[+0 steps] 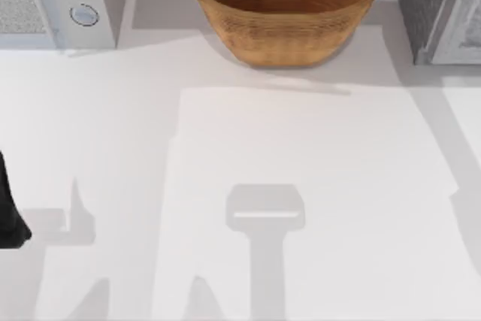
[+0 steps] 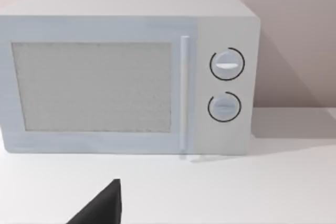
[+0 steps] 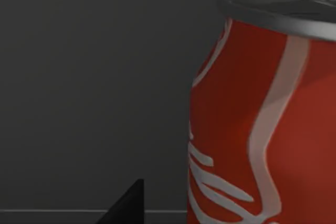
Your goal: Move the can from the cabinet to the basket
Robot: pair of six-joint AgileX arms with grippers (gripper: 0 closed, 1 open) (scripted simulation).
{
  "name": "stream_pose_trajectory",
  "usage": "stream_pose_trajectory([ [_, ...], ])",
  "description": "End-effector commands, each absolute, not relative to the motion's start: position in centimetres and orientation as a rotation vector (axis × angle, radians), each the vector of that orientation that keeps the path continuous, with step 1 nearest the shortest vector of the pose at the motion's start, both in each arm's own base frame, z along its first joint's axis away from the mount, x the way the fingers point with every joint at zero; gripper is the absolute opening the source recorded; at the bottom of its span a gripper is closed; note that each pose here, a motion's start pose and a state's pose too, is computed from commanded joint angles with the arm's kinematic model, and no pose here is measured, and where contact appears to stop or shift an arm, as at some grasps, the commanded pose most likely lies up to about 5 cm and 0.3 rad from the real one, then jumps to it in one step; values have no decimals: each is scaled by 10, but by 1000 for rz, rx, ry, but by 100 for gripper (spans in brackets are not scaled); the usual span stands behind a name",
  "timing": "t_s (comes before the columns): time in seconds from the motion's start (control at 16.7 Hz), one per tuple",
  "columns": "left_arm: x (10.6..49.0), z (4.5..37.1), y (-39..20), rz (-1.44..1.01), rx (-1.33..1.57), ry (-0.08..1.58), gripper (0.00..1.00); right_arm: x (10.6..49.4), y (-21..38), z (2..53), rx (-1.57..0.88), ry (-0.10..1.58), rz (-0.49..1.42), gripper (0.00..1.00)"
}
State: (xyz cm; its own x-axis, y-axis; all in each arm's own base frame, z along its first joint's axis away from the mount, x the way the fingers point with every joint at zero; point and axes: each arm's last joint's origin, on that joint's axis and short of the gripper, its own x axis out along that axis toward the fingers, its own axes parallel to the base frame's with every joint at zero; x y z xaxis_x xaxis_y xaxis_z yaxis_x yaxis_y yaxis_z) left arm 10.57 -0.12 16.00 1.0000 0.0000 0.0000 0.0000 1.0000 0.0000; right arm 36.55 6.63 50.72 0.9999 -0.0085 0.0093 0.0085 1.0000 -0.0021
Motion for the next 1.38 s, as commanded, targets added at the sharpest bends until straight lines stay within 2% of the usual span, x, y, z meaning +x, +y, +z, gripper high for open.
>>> stream_pose_trajectory([
  [0.54,106,160,-1,0,0,0,100,366,66,507,-2,-9,-8,2],
  [1.14,106,160,-1,0,0,0,100,364,67,508,-1,-10,-7,0],
  [1.26,106,160,-1,0,0,0,100,348,71,516,-6,-6,-6,0],
  [1.38,106,160,-1,0,0,0,100,316,76,530,-9,-6,-7,0],
])
